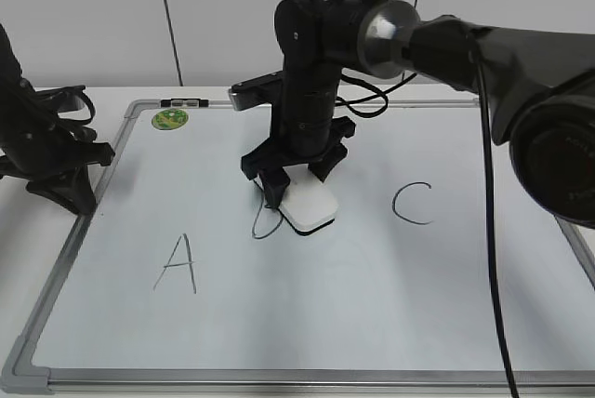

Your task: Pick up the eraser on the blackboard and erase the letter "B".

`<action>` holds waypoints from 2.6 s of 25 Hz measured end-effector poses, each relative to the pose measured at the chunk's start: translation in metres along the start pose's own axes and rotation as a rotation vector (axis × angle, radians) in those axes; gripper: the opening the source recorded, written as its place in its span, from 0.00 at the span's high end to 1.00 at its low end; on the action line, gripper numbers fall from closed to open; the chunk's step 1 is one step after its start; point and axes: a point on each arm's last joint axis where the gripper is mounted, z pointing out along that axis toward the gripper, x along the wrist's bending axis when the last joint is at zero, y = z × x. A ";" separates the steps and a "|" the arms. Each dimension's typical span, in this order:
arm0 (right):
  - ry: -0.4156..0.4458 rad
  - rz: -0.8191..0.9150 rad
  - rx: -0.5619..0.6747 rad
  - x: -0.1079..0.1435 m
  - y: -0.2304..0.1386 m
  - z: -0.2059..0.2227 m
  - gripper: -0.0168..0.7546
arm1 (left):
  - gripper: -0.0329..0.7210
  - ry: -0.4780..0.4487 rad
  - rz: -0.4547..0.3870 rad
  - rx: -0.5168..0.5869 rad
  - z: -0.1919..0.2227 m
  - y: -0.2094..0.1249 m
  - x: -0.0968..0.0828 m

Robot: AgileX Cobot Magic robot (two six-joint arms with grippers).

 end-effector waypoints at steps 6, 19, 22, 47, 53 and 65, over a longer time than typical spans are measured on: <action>-0.032 -0.042 0.002 0.014 0.001 0.001 0.29 | 0.92 0.000 0.000 0.000 0.000 0.000 0.000; -0.029 -0.187 0.006 0.086 -0.003 0.005 0.29 | 0.92 0.000 0.000 0.000 0.000 0.000 0.000; -0.036 -0.179 0.005 0.087 -0.003 0.005 0.29 | 0.92 0.000 0.000 0.000 0.000 0.000 0.000; -0.097 0.087 -0.005 -0.022 0.000 0.000 0.29 | 0.92 0.000 0.000 0.000 0.000 0.000 0.000; -0.102 0.090 -0.021 -0.027 0.000 -0.010 0.29 | 0.92 0.000 0.000 0.000 0.000 0.000 0.000; -0.172 0.054 -0.250 -0.026 -0.026 -0.155 0.29 | 0.92 0.000 0.000 0.000 0.001 0.000 0.000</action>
